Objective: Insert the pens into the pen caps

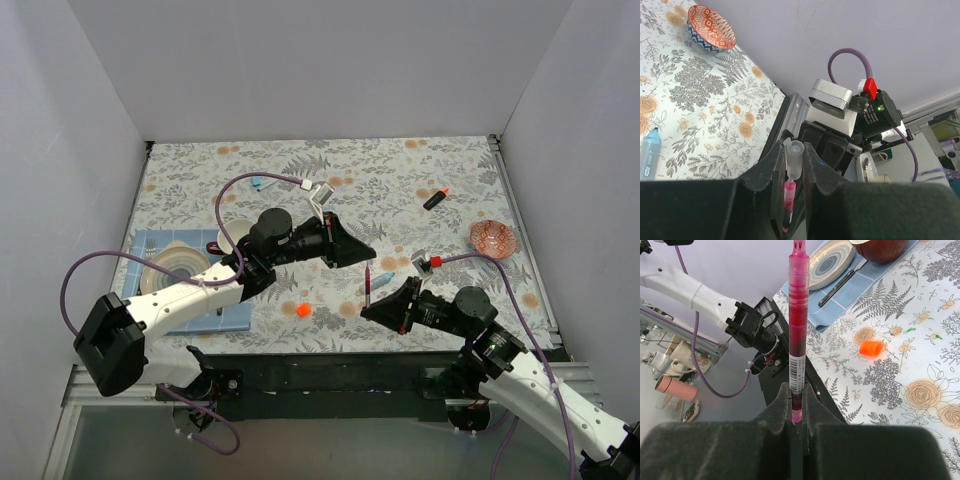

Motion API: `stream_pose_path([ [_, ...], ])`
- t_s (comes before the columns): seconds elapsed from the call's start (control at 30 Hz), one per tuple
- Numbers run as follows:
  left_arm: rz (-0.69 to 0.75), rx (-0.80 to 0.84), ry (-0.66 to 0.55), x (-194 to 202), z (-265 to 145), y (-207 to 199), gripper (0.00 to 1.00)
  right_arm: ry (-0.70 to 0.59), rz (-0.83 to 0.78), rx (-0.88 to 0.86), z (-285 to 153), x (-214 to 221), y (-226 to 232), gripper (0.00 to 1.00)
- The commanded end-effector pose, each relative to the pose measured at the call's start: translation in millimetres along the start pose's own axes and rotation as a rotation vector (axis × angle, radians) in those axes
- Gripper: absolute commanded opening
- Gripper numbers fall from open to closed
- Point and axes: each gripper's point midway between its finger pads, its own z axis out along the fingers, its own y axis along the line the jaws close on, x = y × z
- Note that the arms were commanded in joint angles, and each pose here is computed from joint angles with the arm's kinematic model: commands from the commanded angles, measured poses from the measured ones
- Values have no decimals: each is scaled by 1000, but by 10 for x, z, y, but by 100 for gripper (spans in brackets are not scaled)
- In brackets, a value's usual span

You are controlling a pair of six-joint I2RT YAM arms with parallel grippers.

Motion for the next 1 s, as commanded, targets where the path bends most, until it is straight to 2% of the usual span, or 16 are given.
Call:
stream_pose_path([
  [0.0,46,59,10,-1,-103,-190,0,-57,-22,-32,-3,-204,148,1],
  [0.3,55,53,65,138,-117,-117,0,-65,-20,-33,-3,-234,165,1],
  [0.97,93,-44,94,196,-97,117,0,-34,-6,-15,17,-157,100,1],
])
